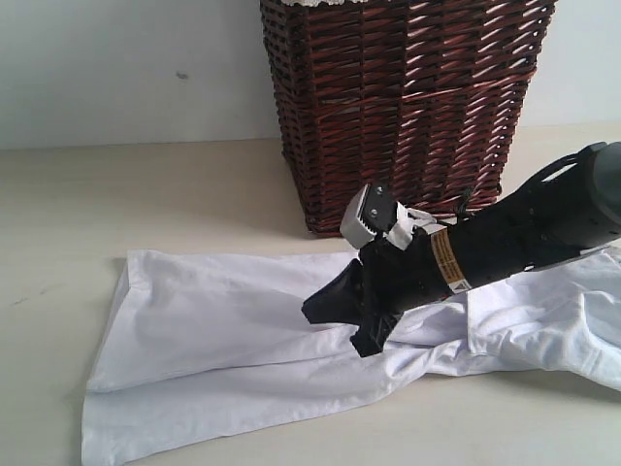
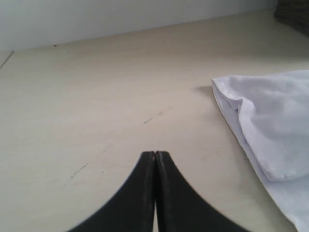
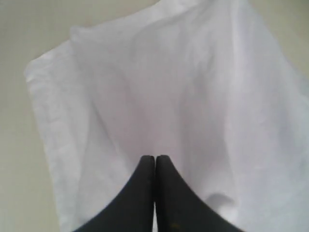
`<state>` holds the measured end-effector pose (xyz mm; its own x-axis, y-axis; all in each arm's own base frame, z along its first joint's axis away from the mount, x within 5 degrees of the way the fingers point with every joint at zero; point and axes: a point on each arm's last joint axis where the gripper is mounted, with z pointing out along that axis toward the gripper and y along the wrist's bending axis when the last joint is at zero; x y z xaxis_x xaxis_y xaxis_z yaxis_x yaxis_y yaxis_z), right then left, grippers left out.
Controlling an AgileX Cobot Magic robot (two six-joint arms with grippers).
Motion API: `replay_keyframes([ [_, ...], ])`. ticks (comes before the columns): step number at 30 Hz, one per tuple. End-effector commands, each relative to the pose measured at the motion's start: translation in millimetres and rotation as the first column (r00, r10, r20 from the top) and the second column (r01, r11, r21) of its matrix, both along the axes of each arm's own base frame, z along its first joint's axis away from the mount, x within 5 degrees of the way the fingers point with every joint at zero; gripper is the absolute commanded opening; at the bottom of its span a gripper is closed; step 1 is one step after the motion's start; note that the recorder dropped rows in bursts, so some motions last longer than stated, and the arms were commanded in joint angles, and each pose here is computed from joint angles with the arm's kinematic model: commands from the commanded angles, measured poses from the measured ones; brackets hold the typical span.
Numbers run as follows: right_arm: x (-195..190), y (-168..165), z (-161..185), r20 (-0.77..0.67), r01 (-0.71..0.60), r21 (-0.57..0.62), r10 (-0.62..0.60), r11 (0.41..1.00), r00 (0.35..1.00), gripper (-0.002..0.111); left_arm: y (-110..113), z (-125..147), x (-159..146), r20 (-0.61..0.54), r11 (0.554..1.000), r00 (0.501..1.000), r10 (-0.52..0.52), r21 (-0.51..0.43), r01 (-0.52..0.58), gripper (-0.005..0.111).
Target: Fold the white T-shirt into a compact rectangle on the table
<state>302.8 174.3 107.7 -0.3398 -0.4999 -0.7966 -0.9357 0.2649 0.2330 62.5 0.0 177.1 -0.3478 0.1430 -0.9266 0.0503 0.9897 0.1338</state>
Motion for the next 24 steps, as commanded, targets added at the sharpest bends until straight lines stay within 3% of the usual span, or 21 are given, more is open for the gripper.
replay_keyframes([
  [1, 13, 3, -1, 0.04, 0.082, 0.031, -0.083, 0.996, 0.996, 0.001, 0, 1, 0, 0.01, 1.0, 1.0, 0.001, -0.006, -0.001, 0.0],
  [5, 22, 11, -9, -0.003, 0.102, -0.042, -0.102, 0.994, 0.995, 0.001, 0, 1, 0, 0.01, 1.0, 1.0, 0.001, -0.006, -0.001, 0.0],
  [9, 20, 19, -17, -0.081, 0.025, -0.136, -0.036, 0.99, 0.996, 0.001, 0, 1, 0, 0.01, 1.0, 1.0, 0.001, -0.006, -0.001, 0.0],
  [19, 17, 24, -15, -0.147, 0.032, -0.116, -0.049, 0.993, 0.988, 0.001, 0, 1, 0, 0.01, 1.0, 1.0, 0.001, -0.006, -0.001, 0.0],
  [24, 12, 27, -12, -0.265, 0.047, -0.069, -0.063, 0.997, 0.962, 0.001, 0, 1, 0, 0.01, 1.0, 1.0, 0.001, -0.006, -0.001, 0.0],
])
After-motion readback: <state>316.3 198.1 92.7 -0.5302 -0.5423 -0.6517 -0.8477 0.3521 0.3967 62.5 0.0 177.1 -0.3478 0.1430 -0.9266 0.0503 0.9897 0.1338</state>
